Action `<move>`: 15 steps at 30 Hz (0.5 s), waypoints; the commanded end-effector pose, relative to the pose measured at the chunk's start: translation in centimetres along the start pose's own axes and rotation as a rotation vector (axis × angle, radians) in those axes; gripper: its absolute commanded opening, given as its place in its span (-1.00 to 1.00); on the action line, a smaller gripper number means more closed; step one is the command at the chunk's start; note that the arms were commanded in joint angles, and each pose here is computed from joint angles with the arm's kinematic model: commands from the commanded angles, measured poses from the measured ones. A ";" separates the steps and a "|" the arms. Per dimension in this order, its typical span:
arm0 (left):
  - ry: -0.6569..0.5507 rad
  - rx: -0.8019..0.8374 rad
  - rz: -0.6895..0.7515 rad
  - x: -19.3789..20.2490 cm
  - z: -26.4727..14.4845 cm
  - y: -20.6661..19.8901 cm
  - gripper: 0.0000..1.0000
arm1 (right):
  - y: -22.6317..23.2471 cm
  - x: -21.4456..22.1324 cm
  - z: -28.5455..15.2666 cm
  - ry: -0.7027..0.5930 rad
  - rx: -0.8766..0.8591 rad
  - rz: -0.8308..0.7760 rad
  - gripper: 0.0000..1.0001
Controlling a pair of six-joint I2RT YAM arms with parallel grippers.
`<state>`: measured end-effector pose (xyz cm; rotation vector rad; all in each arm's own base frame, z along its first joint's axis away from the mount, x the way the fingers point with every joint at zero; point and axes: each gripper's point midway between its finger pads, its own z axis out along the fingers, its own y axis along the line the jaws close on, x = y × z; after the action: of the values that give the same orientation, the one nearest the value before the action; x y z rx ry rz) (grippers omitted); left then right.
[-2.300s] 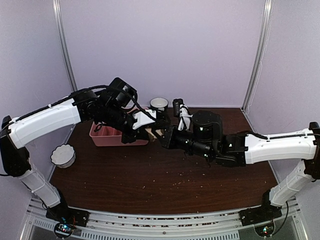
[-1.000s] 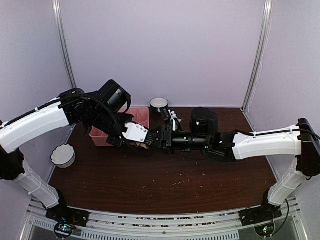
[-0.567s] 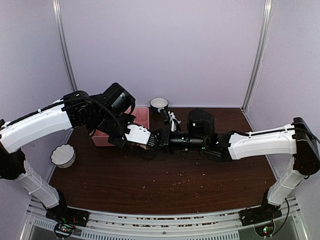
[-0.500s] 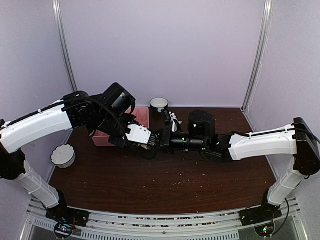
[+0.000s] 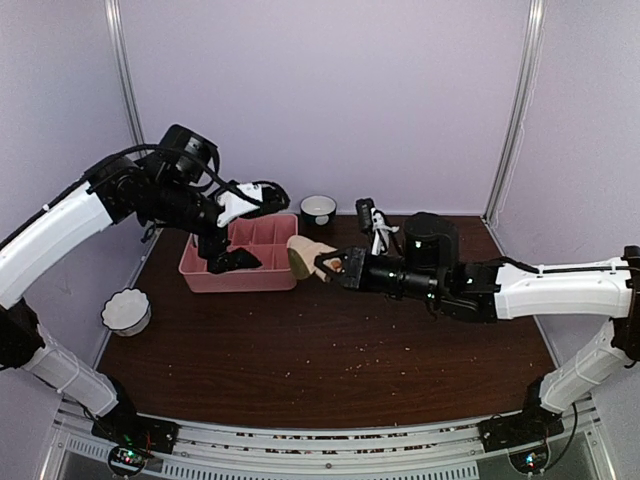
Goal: Roll the socks
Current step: Pass from the left arm to the right, then pass from the right arm to the left
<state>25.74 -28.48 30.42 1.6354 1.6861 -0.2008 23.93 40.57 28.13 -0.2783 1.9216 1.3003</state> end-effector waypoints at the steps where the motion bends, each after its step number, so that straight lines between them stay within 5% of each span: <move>1: -0.209 0.233 -0.255 -3.1 -3.7 -1.9 0.96 | -1.9 -2.9 -2.6 -0.151 0.231 -0.226 -1.00; 8: -0.367 0.533 -0.482 -6.2 -4.7 -3.4 0.96 | 1.3 -5.1 -4.6 -0.298 0.349 -0.503 -1.00; 15: -0.543 0.868 -0.852 -6.9 -4.8 0.2 0.96 | 5.9 -5.4 -3.8 -0.356 0.422 -0.704 -1.00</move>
<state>22.78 -30.72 35.55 1.2149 1.8758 -1.3444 22.19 38.61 33.45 -0.4403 1.6275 0.6347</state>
